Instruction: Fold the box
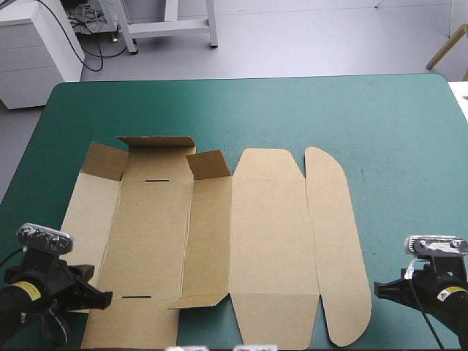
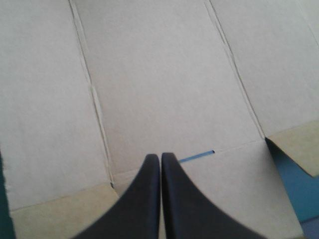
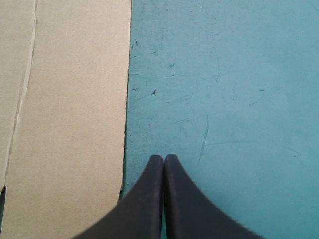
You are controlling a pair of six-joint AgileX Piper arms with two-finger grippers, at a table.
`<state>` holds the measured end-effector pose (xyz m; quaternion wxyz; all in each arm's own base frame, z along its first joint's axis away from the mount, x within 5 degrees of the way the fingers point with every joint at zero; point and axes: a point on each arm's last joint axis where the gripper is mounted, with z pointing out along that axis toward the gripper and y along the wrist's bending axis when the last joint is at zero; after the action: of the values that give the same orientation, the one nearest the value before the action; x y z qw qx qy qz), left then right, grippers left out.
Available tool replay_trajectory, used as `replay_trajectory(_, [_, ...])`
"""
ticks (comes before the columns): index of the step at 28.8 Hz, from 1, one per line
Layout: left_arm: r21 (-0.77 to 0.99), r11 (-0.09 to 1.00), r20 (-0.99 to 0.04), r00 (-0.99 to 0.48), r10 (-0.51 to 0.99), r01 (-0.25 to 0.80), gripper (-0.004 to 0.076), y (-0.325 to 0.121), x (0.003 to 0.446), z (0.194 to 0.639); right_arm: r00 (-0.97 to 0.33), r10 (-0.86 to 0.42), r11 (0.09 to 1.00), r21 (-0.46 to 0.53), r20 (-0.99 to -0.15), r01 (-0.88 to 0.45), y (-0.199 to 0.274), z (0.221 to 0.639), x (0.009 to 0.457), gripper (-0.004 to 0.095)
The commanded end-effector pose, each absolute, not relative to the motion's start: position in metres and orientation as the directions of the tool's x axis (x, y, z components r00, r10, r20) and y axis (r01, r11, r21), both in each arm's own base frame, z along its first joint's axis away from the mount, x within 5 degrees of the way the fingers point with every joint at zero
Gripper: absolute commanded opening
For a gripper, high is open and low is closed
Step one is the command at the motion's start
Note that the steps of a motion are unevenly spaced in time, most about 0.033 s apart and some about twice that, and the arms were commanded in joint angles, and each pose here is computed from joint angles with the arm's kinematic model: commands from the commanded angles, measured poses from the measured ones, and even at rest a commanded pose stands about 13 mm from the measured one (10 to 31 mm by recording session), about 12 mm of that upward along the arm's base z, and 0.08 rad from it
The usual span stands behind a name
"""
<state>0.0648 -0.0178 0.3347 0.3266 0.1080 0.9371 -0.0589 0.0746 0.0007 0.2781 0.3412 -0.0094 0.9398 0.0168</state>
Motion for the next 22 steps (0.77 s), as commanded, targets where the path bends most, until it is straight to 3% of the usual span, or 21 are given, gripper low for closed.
replay_trajectory(1, [0.036,0.988,-0.702,-0.7,0.131,0.149,-0.001,-0.012,0.101,0.359,-0.719,-0.005,0.999,0.02,-0.695,-0.026,0.0,0.288,0.079,-0.0019])
replay_trajectory(10, [0.031,0.995,-0.654,-0.751,0.09,0.093,-0.0006,-0.013,0.183,0.384,-0.719,-0.005,0.999,0.02,-0.695,-0.026,0.0,0.288,0.079,-0.0019])
replay_trajectory(17, [-0.135,0.984,-0.635,-0.752,-0.175,-0.115,-0.0006,0.04,0.226,0.396,-0.719,-0.007,0.999,0.019,-0.695,-0.028,0.0,0.288,0.079,-0.0019])
replay_trajectory(22, [-0.325,0.909,-0.572,-0.712,-0.409,-0.261,-0.0006,0.099,0.22,0.398,-0.719,-0.007,0.999,0.019,-0.695,-0.028,0.0,0.288,0.079,-0.0019])
